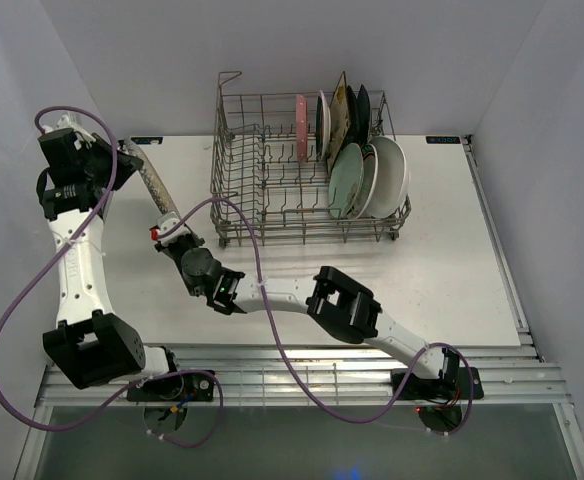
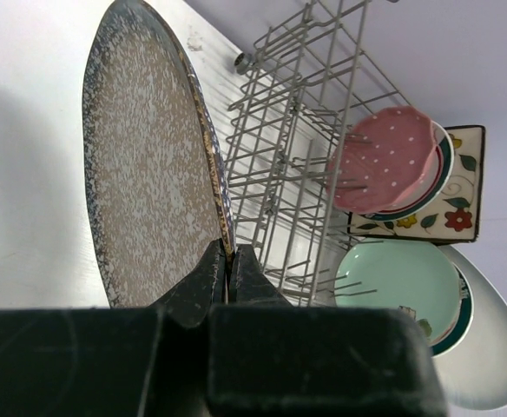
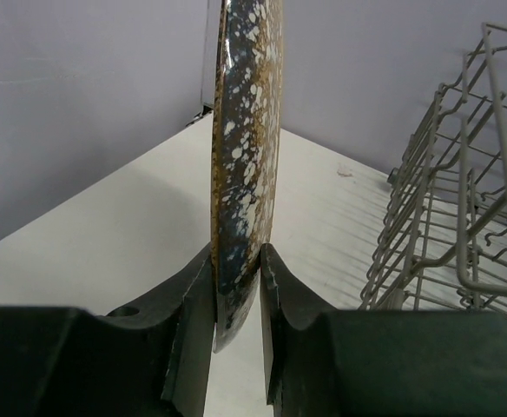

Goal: Load the plates into the dish rack
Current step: Pick up the plate from the corner of the board.

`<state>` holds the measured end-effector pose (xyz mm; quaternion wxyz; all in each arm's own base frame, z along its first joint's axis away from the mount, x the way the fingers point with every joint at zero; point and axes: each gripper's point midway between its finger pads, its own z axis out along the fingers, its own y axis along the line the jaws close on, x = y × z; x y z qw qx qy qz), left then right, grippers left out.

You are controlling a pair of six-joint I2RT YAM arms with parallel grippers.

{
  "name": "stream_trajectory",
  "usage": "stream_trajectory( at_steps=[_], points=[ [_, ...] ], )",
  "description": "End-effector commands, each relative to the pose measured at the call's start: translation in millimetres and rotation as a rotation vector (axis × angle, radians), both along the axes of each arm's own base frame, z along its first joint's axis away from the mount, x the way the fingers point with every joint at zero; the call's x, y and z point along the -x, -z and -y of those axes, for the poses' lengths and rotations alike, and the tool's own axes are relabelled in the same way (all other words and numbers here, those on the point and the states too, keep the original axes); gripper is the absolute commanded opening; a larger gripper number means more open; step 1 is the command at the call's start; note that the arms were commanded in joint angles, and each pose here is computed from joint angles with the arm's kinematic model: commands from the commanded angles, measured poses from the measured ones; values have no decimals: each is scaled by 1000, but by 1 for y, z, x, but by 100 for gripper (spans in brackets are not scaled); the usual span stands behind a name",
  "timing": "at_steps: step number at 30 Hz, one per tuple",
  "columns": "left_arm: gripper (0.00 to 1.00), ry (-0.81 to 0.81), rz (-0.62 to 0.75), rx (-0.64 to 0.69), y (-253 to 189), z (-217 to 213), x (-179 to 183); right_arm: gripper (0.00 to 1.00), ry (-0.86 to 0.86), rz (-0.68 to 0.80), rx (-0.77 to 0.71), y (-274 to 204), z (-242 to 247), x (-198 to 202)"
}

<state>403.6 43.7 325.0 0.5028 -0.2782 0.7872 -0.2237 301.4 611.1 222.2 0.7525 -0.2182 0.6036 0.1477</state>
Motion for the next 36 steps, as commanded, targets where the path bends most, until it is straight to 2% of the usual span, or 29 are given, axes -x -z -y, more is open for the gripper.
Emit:
stream_trajectory(
  at_steps=[1,15,28,30,36],
  points=[
    [0,127,381,-109,-127,29,18,8,47,77,-215,-103,29,0],
    [0,169,601,-187,-215,56,51,8,81,176,-290,-183,61,16],
    [0,262,750,-155,-272,84,80,8,151,265,-345,-243,109,34],
    [0,292,806,-145,-288,93,93,8,168,290,-356,-261,125,40],
    [0,331,842,-128,-301,103,102,8,186,313,-368,-274,139,47]
  ],
)
